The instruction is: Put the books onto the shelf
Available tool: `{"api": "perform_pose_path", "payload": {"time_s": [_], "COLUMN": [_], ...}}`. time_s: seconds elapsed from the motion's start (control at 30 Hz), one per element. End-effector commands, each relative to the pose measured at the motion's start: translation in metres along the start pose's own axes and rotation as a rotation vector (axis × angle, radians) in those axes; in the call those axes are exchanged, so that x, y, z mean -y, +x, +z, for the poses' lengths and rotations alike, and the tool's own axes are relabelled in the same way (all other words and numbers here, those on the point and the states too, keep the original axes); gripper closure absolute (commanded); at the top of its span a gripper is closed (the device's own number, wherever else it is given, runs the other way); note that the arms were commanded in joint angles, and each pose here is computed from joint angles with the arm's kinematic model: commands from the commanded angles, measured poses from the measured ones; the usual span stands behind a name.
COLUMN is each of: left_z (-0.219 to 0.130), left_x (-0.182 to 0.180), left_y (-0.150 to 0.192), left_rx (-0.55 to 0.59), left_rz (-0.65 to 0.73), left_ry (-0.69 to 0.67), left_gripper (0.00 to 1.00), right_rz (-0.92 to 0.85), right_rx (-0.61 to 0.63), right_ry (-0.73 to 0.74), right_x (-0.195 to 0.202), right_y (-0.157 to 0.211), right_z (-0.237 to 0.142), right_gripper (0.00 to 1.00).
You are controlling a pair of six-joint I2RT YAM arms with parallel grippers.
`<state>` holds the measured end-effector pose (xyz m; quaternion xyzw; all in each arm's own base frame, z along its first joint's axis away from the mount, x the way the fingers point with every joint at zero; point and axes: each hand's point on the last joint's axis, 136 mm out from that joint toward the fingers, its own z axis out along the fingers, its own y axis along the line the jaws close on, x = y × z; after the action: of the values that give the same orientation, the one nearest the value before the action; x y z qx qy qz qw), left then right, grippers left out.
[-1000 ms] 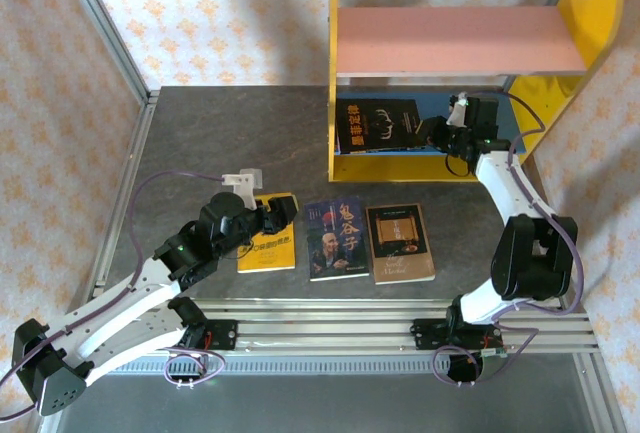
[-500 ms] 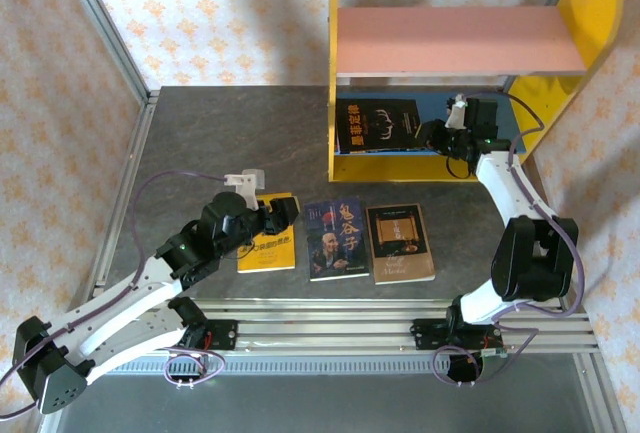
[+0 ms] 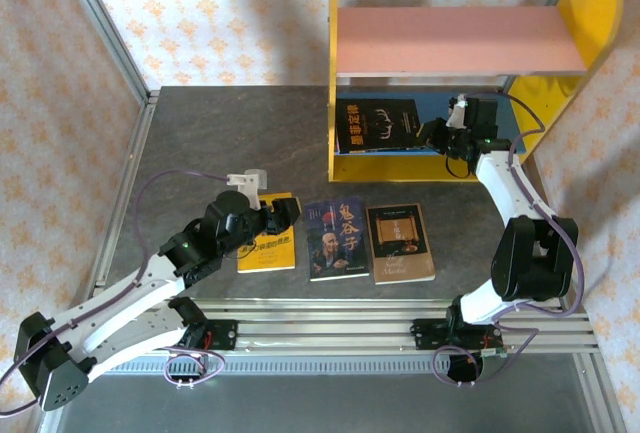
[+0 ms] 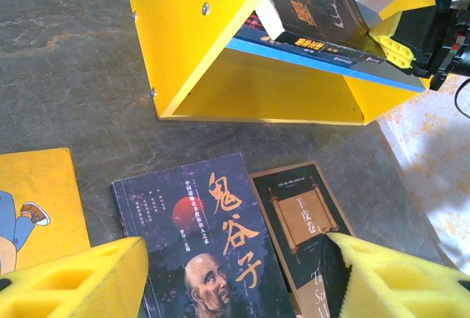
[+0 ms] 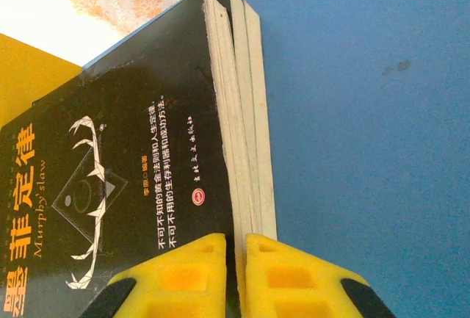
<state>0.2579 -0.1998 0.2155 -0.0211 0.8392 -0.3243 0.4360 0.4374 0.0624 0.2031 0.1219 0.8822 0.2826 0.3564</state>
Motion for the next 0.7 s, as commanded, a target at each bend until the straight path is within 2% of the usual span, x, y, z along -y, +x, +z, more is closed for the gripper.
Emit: {"api": "perform_pose_path", "payload": {"time_s": [0.0,0.67], "left_z": [-0.004,0.002], "left_x": [0.018,0.021], "left_y": [-0.019,-0.018], "left_rx": [0.041,0.027], "left_rz": [0.005,0.010], "left_ry": [0.045,0.048], "left_gripper": [0.36,0.36], "right_rz": [0.027,0.046], "right_rx": [0.030,0.057], "right_ry": [0.013,-0.014], "right_x": [0.003,-0.013], "right_y": [-0.003,0.005], "right_z": [0.006,0.005], "right_gripper": [0.90,0.91]}}
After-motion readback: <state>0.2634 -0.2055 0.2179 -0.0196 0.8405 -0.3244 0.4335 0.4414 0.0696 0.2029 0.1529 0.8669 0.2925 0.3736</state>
